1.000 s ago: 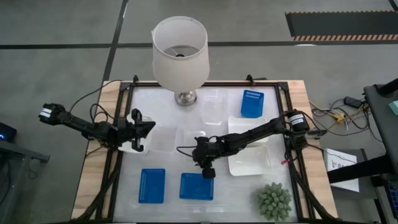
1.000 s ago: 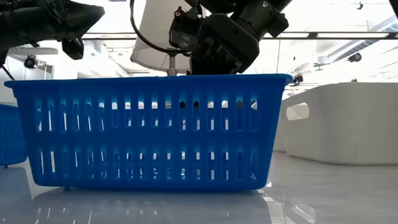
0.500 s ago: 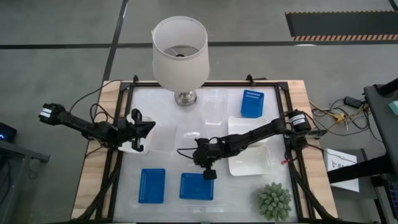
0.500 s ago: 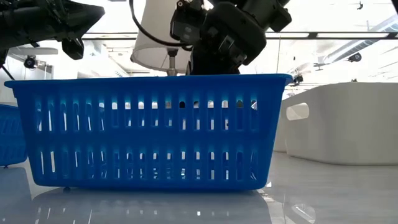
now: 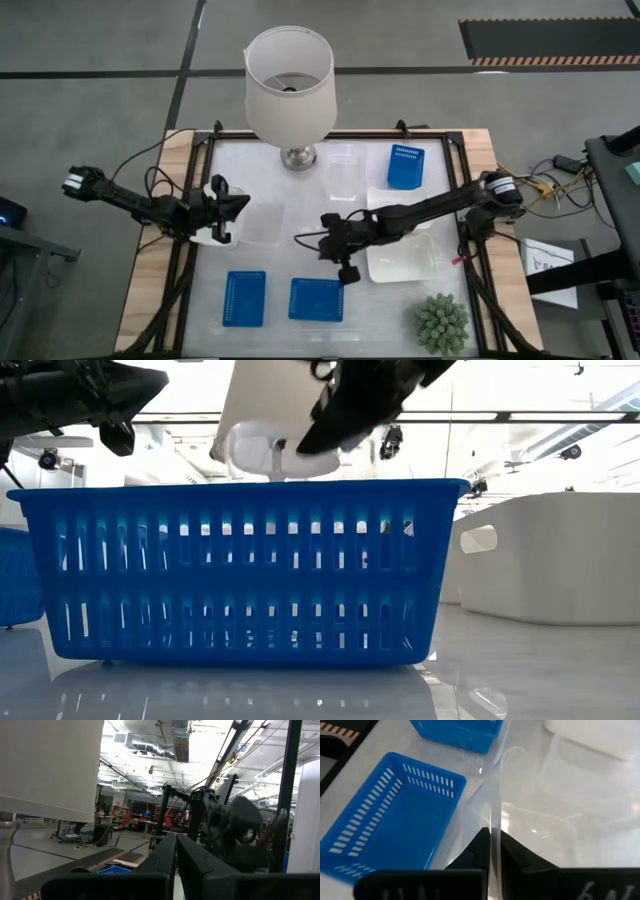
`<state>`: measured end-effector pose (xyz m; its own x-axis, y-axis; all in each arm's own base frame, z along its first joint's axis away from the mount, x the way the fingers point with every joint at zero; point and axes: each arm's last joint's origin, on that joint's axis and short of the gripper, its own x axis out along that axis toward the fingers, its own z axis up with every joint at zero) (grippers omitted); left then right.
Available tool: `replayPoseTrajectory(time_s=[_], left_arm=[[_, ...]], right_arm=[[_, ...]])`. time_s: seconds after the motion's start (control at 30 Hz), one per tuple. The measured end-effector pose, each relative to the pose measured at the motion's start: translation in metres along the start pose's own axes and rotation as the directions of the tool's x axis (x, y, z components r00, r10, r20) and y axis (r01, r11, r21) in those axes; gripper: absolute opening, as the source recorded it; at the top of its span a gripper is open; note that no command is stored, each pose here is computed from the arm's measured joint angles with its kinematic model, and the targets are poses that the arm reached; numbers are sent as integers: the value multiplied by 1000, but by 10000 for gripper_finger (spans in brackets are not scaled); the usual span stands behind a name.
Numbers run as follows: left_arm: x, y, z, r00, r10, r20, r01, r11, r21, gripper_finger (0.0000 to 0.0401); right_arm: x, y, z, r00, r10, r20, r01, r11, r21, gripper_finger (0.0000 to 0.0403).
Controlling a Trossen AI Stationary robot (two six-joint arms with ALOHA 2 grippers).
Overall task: Stack baskets by color
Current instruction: Stack the bottom right transparent bin on the transparent bin
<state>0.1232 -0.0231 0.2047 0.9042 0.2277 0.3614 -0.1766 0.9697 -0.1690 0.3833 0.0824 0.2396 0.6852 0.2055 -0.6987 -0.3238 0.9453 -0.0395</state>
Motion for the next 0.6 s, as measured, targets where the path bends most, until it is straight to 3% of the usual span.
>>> replayPoseTrajectory(time_s=[0.27, 0.4, 0.6], left_arm=[[0, 0, -1, 1000, 0, -3, 0, 1000, 2, 0], [0, 0, -1, 1000, 3, -3, -3, 1000, 7, 0], [0, 0, -1, 1000, 2, -3, -2, 1000, 8, 0]], right_arm=[[-62, 1, 13, 998, -35, 51, 40, 994, -100, 9], [-94, 1, 10, 996, -90, 17, 91, 988, -128, 9], [-126, 0, -9, 959, -280, -42, 273, 953, -135, 9]])
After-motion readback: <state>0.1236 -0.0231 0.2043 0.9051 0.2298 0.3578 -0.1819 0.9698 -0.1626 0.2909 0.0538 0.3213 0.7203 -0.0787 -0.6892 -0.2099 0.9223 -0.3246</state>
